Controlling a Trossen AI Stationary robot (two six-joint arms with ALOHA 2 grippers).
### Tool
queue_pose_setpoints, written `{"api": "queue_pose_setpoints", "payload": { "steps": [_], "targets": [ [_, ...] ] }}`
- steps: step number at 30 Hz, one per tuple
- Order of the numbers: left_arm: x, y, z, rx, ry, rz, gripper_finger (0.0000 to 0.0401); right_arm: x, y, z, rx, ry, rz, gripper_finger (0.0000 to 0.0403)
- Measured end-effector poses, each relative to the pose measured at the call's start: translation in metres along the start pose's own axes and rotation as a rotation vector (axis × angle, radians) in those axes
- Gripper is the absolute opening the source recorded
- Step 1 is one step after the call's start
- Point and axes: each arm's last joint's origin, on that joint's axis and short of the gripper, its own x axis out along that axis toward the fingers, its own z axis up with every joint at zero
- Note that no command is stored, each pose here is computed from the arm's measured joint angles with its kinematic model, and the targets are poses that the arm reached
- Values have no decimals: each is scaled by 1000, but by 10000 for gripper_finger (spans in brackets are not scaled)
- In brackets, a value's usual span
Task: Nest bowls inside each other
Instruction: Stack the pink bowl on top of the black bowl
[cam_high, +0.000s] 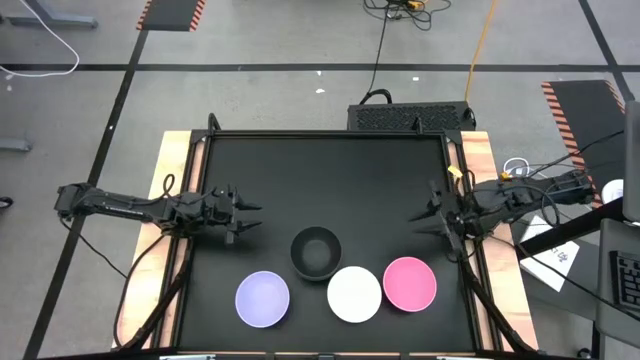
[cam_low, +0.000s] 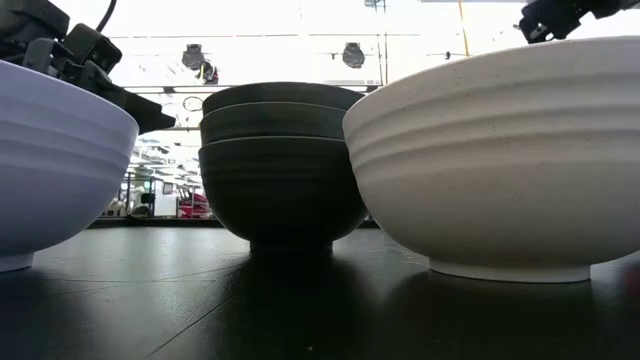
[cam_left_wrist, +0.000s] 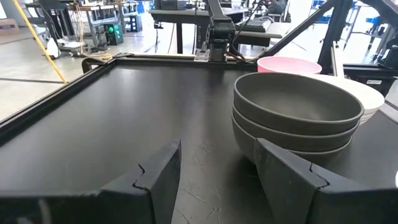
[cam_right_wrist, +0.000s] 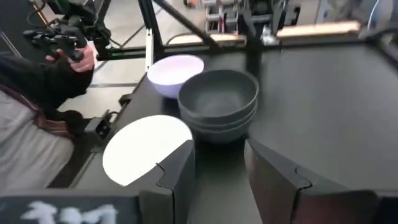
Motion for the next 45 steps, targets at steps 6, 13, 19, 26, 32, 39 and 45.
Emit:
{"api": "queue_pose_setpoints", "payload": {
  "steps": [6,13,19,26,32,39,45],
  "targets": [
    [0,0,0,5,-1,0,207,14,10,-8,121,167,59,135],
    [0,0,0,-3,-2,0,207,32,22,-19,236,322,46,135],
    [0,0,0,-12,-4,0,207,45,27,-28,326,410,-21,135],
    [0,0,2,-23,-14,0,207,46,27,-44,400,597,-101,135],
    [0,0,4,-25,-34,-2,207,43,25,-49,416,649,-143,135],
    [0,0,4,-30,-34,-2,207,43,25,-52,468,702,-165,135],
    [0,0,4,-28,-34,-3,207,48,25,-56,479,746,-204,135]
  ]
}}
